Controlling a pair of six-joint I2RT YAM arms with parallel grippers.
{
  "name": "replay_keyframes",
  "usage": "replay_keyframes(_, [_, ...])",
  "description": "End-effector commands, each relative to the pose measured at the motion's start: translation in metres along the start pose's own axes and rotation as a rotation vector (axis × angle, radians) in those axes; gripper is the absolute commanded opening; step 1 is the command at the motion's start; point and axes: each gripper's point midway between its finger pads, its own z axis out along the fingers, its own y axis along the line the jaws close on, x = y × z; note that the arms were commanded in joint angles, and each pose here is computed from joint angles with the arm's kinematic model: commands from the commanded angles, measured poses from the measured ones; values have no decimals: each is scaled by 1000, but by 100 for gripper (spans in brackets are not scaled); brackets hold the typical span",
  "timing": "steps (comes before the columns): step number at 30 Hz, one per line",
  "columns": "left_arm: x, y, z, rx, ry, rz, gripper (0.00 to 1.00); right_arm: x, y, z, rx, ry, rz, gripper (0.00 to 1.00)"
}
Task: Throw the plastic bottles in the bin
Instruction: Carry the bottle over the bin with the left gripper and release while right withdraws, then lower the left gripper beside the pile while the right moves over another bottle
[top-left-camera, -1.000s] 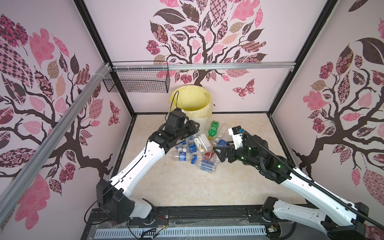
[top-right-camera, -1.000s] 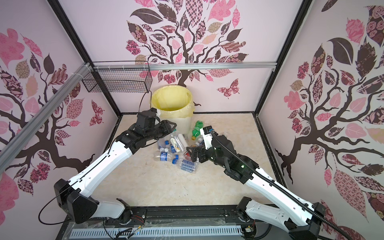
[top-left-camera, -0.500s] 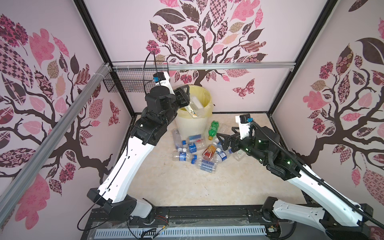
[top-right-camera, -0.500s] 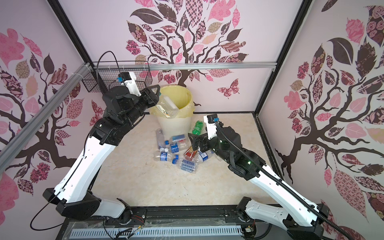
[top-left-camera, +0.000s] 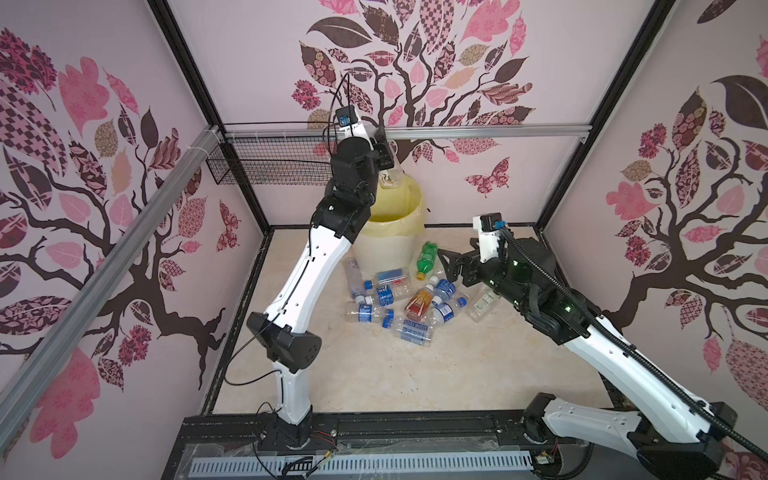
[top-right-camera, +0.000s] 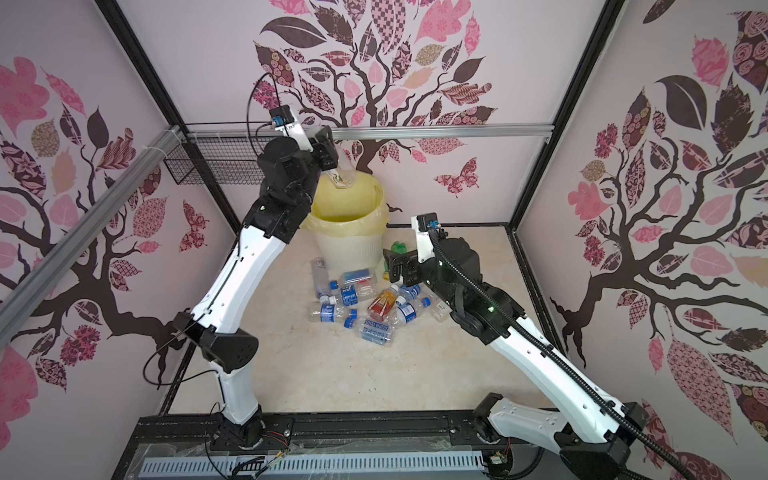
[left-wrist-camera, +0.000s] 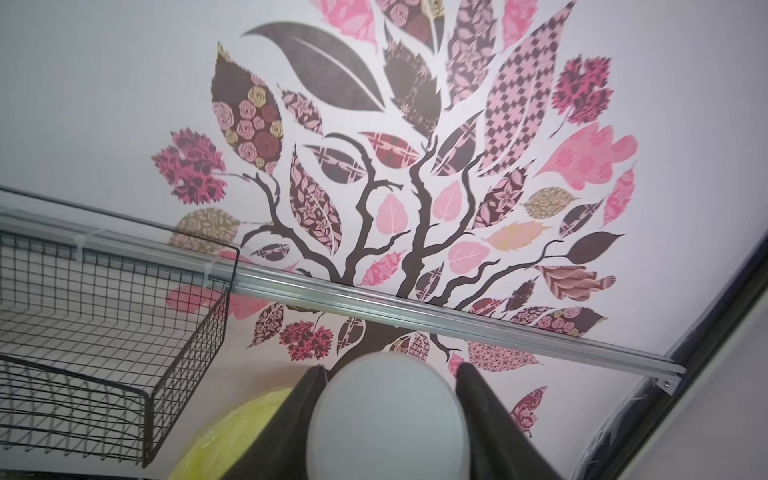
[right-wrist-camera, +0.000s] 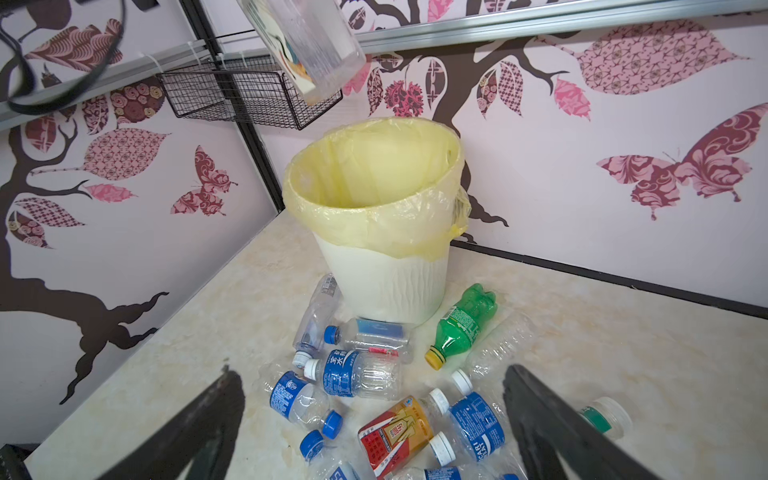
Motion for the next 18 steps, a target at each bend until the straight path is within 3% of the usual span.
replay_keyframes(1, [33,21,8,-67,118,27,95,-2,7,3,-49,8,30,100])
replay_keyframes(11, [26,12,-34,36,202,0,97,13,3,-1,-36,48,48,100])
replay_keyframes(18, [58,13,-83,100,380,-43,97,38,-9,2,21,113,61,100])
